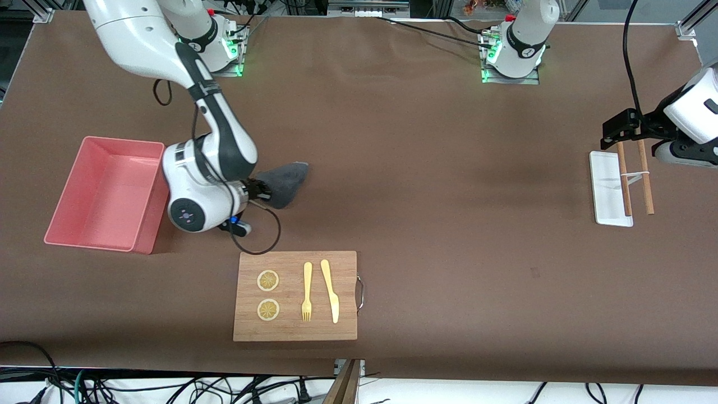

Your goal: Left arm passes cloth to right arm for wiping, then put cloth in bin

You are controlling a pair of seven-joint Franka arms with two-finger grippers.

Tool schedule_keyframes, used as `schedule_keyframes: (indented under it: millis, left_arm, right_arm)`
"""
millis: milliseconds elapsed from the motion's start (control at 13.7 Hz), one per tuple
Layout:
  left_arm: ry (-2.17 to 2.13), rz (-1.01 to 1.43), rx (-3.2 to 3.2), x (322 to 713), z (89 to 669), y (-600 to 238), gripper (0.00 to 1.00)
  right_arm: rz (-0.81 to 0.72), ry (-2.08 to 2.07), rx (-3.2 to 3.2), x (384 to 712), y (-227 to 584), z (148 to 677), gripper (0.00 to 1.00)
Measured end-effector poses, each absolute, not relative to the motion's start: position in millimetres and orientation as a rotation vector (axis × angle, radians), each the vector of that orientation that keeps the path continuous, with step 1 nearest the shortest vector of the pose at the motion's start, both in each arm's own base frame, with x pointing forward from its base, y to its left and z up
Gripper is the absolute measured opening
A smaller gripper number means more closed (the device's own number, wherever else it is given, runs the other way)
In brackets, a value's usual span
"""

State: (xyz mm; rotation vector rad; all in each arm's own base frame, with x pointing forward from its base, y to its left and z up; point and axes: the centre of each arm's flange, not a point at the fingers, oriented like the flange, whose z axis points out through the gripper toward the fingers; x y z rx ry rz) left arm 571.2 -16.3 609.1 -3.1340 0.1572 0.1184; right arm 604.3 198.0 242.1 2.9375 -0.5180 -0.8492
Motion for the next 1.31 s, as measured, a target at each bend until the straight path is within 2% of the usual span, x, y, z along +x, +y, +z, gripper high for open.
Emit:
schedule_keyframes:
  millis: [364, 583, 875, 1093, 1312]
  left_arm:
    - [0.144, 0.138, -3.125, 568.0, 609.5, -30.8, 1.00]
    - [0.129, 0.139, -3.126, 568.1, 609.5, -26.5, 1.00]
    - [0.038, 0.142, -3.143, 568.4, 609.6, 8.0, 1.00]
    - [0.025, 0.143, -3.148, 568.3, 608.9, 23.4, 1.00]
    - [0.025, 0.154, -3.148, 570.0, 605.1, 25.6, 1.00]
  right_arm:
    - [-0.917, -0.301, 2.985, 621.1, 85.7, 240.3, 0.02]
    - [-0.919, -0.241, 2.988, 623.8, 61.7, 250.6, 0.02]
    - [-0.863, -0.179, 2.961, 625.9, 67.4, 328.4, 0.02]
    - [-0.868, -0.176, 2.951, 618.9, 35.4, 394.5, 0.02]
    - [-0.867, -0.138, 2.963, 615.1, -2.4, 431.2, 0.02]
